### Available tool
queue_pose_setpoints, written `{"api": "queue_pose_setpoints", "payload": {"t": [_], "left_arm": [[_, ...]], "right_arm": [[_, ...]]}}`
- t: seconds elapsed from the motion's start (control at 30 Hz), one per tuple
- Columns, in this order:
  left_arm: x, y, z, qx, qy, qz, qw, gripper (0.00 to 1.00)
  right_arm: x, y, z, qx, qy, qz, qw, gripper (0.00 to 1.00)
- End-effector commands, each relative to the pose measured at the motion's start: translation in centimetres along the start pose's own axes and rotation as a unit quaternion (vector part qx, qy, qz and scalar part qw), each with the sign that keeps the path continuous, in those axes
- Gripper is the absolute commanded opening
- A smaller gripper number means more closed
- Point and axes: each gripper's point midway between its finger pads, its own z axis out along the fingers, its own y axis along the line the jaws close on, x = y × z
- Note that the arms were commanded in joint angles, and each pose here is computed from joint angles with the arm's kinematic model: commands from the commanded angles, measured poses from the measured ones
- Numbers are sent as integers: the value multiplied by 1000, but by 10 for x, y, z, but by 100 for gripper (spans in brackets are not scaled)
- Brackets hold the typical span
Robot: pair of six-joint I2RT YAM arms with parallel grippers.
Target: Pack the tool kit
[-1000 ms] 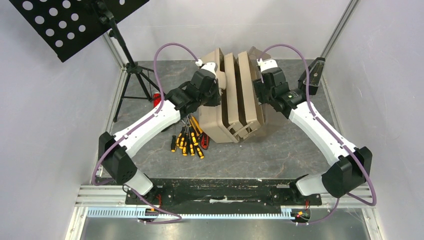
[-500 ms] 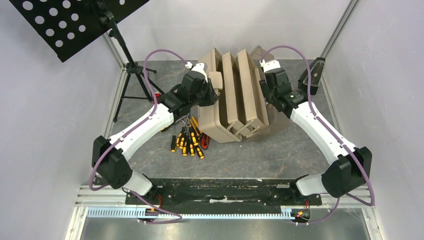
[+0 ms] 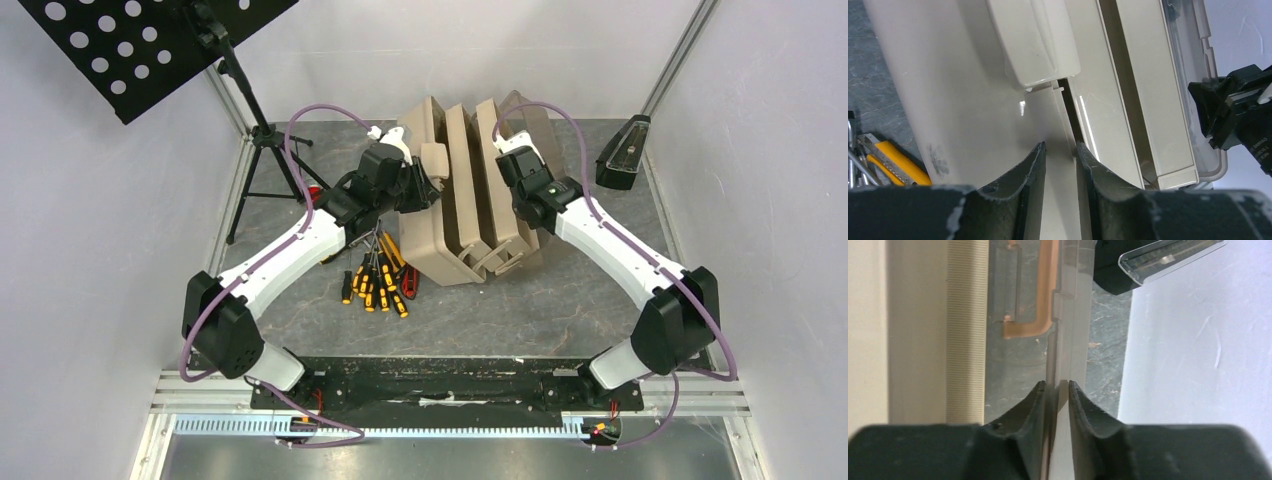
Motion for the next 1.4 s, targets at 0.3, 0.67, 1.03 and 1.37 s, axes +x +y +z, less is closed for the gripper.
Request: {"api": "queue_pose_setpoints", "payload": {"t": [0.3,0.67,1.03,1.37], "left_arm": [[59,24,36,-7,91,-53,994,42],[76,31,51,-2,95,-86,992,62],[95,43,60,-12,107,-101,989,65],[74,7,85,43,101,-127,986,57]], "right_arm": [[-83,-77,-79,126,-87,9,988,0],[-88,-86,-93,145,-100,40,984,0],[-65,-95,-56,92,-84,101,987,0],[-44,-116,-20,40,-90,166,981,0]]}}
